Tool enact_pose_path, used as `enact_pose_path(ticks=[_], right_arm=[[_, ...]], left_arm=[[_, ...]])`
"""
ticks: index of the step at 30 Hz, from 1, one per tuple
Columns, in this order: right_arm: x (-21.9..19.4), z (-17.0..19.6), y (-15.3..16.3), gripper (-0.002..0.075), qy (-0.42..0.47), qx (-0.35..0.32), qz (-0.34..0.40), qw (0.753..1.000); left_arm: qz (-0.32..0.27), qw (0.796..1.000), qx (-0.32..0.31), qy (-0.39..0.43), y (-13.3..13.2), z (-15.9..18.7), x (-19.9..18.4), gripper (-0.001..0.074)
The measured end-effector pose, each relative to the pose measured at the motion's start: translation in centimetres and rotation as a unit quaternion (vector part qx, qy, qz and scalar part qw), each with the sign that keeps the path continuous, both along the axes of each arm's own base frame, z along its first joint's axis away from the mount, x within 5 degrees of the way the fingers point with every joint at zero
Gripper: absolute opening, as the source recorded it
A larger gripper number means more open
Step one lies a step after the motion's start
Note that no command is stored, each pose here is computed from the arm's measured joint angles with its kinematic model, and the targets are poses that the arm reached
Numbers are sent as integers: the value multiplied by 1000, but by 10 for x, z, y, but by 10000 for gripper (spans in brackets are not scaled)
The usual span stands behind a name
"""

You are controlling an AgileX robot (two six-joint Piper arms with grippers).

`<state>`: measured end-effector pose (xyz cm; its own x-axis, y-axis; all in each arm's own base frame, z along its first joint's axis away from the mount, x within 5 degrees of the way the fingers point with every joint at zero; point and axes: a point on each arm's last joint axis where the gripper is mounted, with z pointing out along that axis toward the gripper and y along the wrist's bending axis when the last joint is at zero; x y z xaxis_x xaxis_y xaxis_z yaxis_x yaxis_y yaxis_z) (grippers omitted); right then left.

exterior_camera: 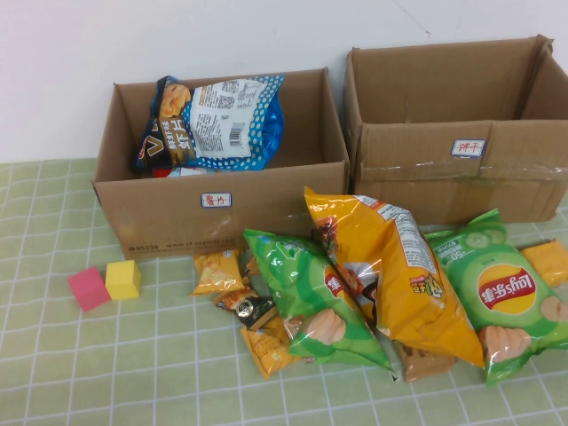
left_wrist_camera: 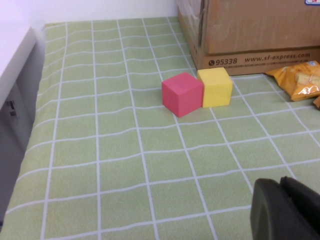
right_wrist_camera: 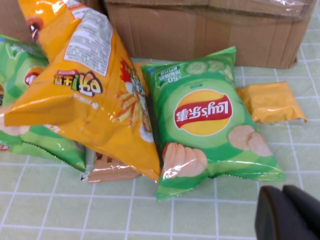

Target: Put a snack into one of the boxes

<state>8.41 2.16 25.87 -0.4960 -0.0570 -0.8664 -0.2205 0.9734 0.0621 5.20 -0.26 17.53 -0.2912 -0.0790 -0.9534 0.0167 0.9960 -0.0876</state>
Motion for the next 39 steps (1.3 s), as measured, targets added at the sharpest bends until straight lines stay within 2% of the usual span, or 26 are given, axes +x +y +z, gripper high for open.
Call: enact_pose_path(ticks=[10, 17, 24, 39], right_arm=[[-19, -21, -9, -2, -56, -38, -8, 998], [-38, -55, -17, -2, -99, -24, -61, 993], [-36, -91, -21, -2, -59, -20, -107, 992], [-34, -89, -21, -2, -77, 23, -127, 989]], left_arm=[[0, 1000, 1, -1, 0, 0, 0, -2], [0, 1000, 1, -1, 0, 0, 0, -2], [0, 1000, 2, -2, 0, 0, 0, -2], [0, 1000, 2, -2, 0, 0, 0, -2]])
